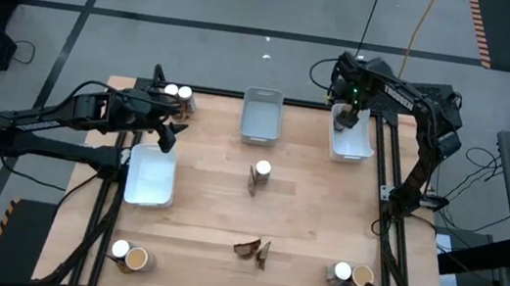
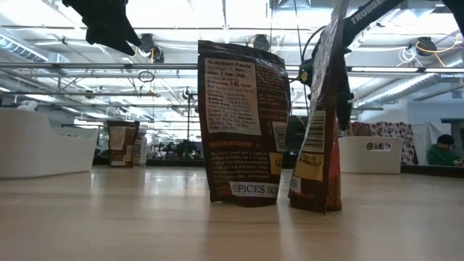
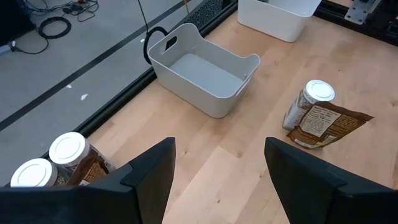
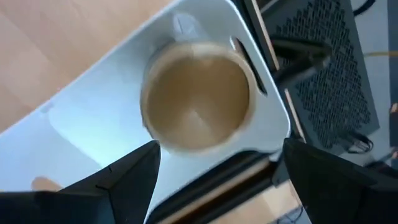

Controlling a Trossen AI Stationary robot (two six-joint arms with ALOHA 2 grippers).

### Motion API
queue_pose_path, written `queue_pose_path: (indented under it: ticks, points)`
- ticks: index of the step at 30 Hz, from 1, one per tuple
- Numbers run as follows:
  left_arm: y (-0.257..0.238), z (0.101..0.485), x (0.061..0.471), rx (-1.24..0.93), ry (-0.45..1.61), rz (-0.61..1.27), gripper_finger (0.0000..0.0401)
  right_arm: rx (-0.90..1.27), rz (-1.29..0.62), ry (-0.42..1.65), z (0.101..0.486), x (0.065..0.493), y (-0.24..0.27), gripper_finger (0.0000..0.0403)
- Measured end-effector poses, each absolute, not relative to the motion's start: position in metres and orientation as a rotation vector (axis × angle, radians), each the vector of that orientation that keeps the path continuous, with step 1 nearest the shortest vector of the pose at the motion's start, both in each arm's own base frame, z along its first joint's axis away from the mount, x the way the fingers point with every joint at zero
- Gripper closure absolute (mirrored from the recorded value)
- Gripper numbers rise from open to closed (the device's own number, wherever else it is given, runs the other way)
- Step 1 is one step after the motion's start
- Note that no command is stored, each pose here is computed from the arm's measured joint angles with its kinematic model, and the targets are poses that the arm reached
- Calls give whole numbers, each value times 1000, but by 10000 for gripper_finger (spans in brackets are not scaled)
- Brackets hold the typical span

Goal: Sort spices by type
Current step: Put the top gold spice bottle into the top white bin, then put the right gold spice bottle into the top white bin

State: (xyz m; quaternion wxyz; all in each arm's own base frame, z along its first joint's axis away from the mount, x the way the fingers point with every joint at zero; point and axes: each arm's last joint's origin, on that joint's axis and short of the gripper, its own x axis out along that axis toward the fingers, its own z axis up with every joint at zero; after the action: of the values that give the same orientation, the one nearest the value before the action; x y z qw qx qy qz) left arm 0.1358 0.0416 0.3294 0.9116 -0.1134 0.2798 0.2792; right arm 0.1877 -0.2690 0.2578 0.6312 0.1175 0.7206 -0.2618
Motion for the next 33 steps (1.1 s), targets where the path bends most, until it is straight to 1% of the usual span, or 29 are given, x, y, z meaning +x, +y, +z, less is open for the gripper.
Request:
queue_pose_path:
  ticks: [9,16,19,23,28,33]
  points:
    - [42,329,136,-226,580,573,149,389,-621,1693,288,191,-254,80]
    - [41,329,136,-210,586,560,149,612,-498,1556,307,216,-218,80]
    - [41,329,136,-189,596,528,149,668,-434,1491,317,230,-191,80]
    - [40,329,137,-158,609,484,149,700,-380,1453,330,249,-148,80]
    - [38,329,137,-139,621,400,149,705,-360,1466,340,268,-84,80]
    - [34,329,138,-163,623,268,149,709,-348,1487,340,283,-19,80]
